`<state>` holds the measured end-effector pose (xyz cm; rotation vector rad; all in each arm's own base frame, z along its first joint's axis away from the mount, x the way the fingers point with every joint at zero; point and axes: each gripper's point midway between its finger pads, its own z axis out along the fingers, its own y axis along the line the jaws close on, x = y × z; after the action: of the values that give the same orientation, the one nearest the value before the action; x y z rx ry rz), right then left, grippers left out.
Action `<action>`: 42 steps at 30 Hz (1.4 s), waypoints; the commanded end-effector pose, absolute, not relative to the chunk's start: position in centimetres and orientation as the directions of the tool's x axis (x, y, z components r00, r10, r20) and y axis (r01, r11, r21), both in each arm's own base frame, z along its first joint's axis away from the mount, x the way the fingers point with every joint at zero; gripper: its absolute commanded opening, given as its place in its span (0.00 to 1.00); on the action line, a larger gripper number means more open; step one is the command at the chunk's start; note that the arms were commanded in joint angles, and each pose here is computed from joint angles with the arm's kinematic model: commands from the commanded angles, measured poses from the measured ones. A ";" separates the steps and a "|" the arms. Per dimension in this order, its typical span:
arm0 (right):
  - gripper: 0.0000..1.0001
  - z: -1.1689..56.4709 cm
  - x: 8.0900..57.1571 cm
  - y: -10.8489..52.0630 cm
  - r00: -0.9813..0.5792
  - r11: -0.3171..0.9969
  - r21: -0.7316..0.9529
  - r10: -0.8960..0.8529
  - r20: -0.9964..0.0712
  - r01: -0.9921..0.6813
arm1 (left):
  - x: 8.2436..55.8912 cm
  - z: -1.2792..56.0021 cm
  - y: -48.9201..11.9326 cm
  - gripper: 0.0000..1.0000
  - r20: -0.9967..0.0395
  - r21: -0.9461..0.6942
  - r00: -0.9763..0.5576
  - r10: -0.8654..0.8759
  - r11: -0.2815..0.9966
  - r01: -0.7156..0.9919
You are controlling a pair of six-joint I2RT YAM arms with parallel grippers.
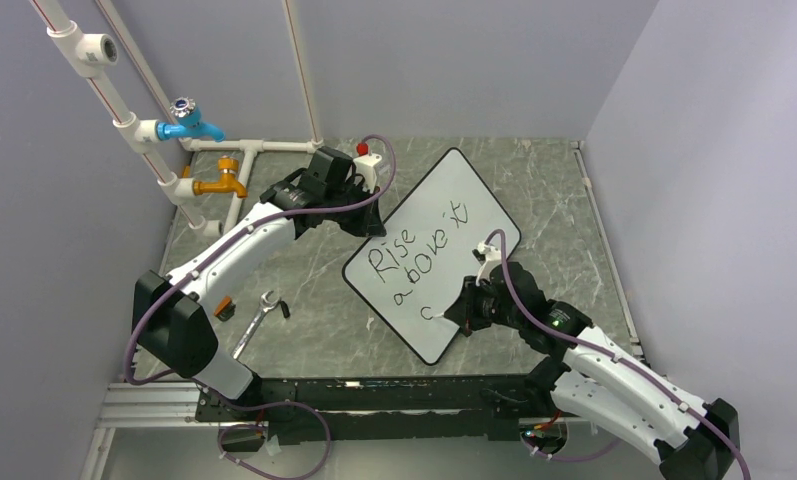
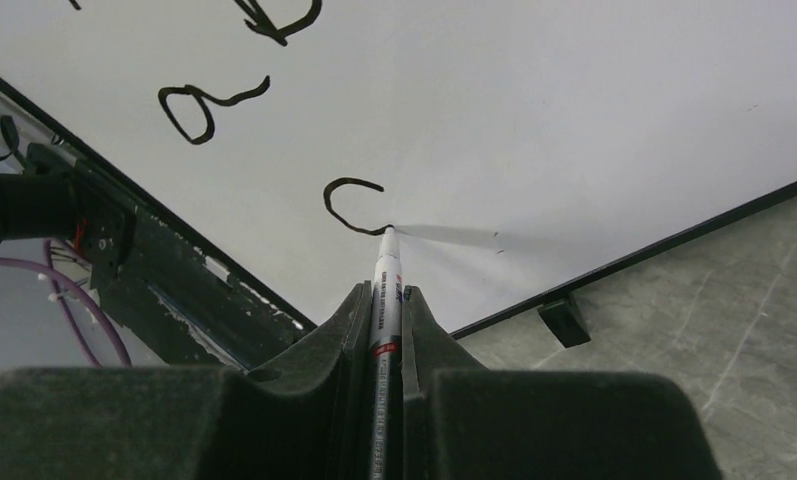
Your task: Write a sentence on the whiteboard
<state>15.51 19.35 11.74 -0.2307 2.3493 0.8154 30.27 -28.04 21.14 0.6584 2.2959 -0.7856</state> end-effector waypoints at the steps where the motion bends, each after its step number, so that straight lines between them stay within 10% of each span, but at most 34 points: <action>1: 0.00 12.9 17.3 18.7 -0.746 0.835 0.448 0.070 -0.662 -0.320 | 30.0 22.0 -27.6 0.00 -0.726 -0.296 -0.624 0.290 0.687 0.663; 42: 0.00 12.7 17.3 19.5 -0.755 0.821 0.460 0.054 -0.654 -0.339 | 29.7 22.2 -27.4 0.00 -0.731 -0.295 -0.619 0.288 0.685 0.666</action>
<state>17.35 20.12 13.29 -0.2368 2.3117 0.7848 30.03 -27.97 21.27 0.6609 2.2922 -0.7869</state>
